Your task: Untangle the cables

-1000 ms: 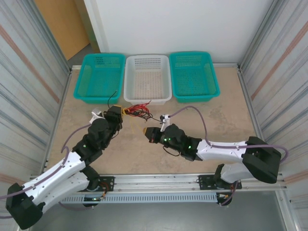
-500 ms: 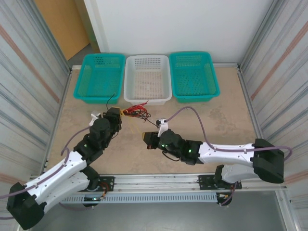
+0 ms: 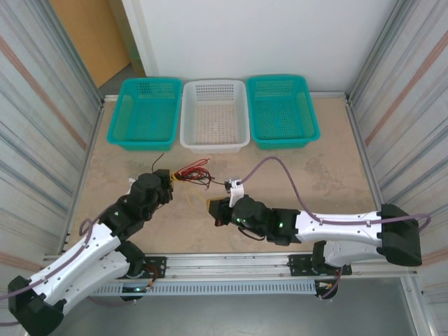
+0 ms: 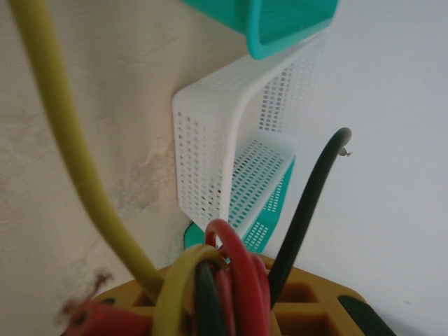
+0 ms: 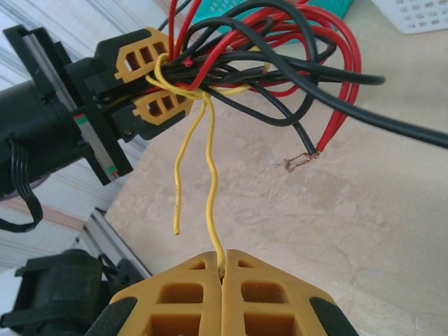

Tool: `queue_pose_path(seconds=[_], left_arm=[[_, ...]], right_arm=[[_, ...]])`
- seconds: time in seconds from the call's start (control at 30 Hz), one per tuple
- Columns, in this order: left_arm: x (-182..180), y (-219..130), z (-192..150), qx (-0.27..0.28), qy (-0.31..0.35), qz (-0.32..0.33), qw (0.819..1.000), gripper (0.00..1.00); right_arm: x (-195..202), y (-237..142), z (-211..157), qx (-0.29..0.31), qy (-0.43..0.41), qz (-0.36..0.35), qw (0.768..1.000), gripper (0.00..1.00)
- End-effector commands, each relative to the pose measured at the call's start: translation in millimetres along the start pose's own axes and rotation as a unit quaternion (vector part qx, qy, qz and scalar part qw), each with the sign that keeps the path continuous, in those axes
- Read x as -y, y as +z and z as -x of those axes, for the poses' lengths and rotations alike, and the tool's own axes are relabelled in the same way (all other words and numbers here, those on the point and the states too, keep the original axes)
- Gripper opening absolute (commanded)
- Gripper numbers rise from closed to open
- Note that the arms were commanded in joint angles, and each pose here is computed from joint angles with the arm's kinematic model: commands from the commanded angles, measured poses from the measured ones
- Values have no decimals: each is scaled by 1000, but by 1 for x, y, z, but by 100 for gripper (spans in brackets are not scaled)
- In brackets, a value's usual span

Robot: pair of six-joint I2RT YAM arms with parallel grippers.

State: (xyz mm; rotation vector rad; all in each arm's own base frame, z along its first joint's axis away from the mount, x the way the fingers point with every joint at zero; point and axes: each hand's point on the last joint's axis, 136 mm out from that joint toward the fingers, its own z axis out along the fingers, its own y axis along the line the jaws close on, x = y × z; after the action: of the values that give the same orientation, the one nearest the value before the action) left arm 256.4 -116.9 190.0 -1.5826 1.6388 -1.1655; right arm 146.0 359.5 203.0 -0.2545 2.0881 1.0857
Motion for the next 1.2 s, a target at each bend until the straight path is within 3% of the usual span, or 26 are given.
queue_pose_path(seconds=[0.0,0.17,0.27,0.6,0.8,0.83,1.0,1.07,1.17], left_arm=[[-1,0,39,100,-23,3,995,0],[-24,8,40,99,-42,36,994,0],[-39,24,33,67,-73,34,994,0],[-43,29,25,41,-66,35,996,0],[-48,51,12,-10,-117,-28,993,0],[-46,54,10,-18,-123,-42,991,0],[-26,54,2,-35,-120,-77,989,0],[-19,53,0,-38,-121,-86,988,0],[-5,51,-6,-53,-123,-108,985,0]], right_arm=[[-19,-7,-1,-17,-36,10,999,0],[-23,-5,0,-21,-47,7,999,0],[-19,-8,2,-18,-48,-1,999,0],[-8,-26,27,3,-50,-33,998,0],[-18,-28,40,9,-61,-40,997,0],[-18,-28,42,11,-61,-41,997,6],[-12,-44,56,37,-58,-55,996,71],[-9,-59,65,63,-57,-56,995,80],[7,-80,74,99,-35,-53,993,82]])
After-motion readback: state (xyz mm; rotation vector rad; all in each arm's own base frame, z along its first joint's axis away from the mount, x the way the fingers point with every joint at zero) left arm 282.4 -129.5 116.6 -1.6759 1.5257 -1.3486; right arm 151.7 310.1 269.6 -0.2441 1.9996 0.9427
